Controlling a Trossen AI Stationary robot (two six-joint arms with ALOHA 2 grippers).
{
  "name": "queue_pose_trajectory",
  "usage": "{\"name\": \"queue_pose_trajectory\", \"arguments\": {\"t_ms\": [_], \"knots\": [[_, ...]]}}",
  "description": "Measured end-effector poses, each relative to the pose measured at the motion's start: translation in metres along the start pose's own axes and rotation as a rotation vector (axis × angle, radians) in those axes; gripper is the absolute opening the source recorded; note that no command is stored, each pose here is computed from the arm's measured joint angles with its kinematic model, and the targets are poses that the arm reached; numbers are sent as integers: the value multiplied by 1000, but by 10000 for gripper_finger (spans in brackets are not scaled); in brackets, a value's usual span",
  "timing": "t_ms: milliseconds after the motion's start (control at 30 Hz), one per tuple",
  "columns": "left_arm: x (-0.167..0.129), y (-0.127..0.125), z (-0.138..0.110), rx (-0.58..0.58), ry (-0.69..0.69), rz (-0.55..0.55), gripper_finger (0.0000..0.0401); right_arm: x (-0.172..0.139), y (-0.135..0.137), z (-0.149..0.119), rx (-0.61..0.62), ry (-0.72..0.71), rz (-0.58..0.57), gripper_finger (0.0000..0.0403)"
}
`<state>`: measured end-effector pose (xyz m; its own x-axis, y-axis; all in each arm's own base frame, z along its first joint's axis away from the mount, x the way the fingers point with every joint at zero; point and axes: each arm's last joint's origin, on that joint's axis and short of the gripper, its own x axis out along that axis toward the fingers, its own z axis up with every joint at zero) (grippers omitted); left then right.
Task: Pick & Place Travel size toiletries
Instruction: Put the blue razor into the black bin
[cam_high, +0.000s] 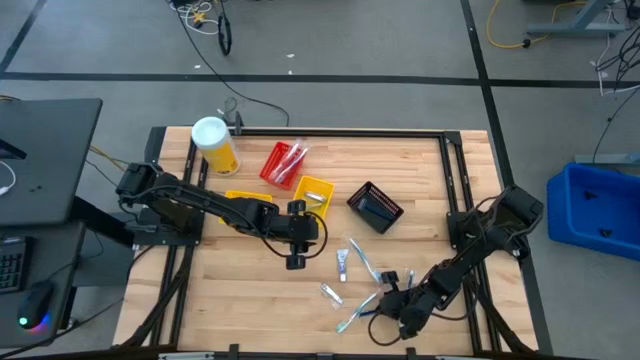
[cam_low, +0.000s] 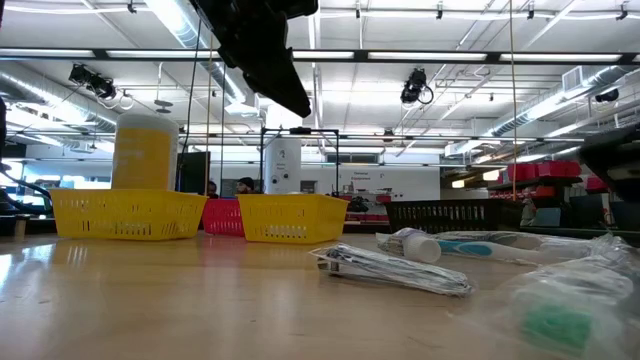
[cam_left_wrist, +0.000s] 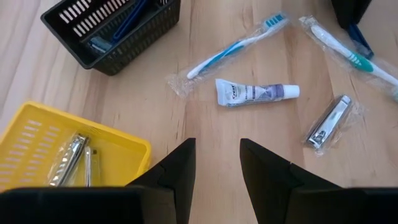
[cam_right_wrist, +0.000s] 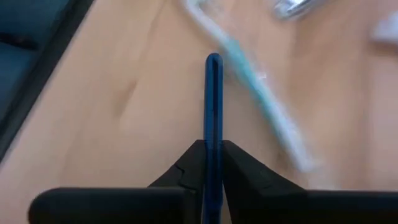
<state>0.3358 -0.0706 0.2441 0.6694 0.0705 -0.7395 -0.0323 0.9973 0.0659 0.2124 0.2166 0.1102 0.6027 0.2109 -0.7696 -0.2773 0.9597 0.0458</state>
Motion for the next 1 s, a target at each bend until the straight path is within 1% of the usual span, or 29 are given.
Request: {"name": "queue_pose_trajectory", "arguments": {"t_ms": [167,267,333,433,533,633,800,933,1000], "knots": [[0,0,0,28,0,0,132,-23,-7,17,18,-77,-27,45],[0,0,0,27,-1,0,132,-45,-23,29,67,-94,-46,45],[0,0,0,27,-3,0,132,-62,-35,36,101,-115,-83,45],[0,0,1,25,-12,-2,132,-83,-54,40,97,-128,-196,45],[0,0,1,33,-14,-2,132,-99,-78,43,130,-156,-384,45],[0,0,1,29,-14,-2,132,-106,-104,43,197,-137,-509,45],[0,0,1,28,-14,-2,132,-101,-145,33,373,-128,-695,45],[0,0,1,28,-14,-2,132,-96,-169,18,528,-118,-763,45],[0,0,1,29,-14,-2,132,-93,-178,12,569,-128,-787,45]]}}
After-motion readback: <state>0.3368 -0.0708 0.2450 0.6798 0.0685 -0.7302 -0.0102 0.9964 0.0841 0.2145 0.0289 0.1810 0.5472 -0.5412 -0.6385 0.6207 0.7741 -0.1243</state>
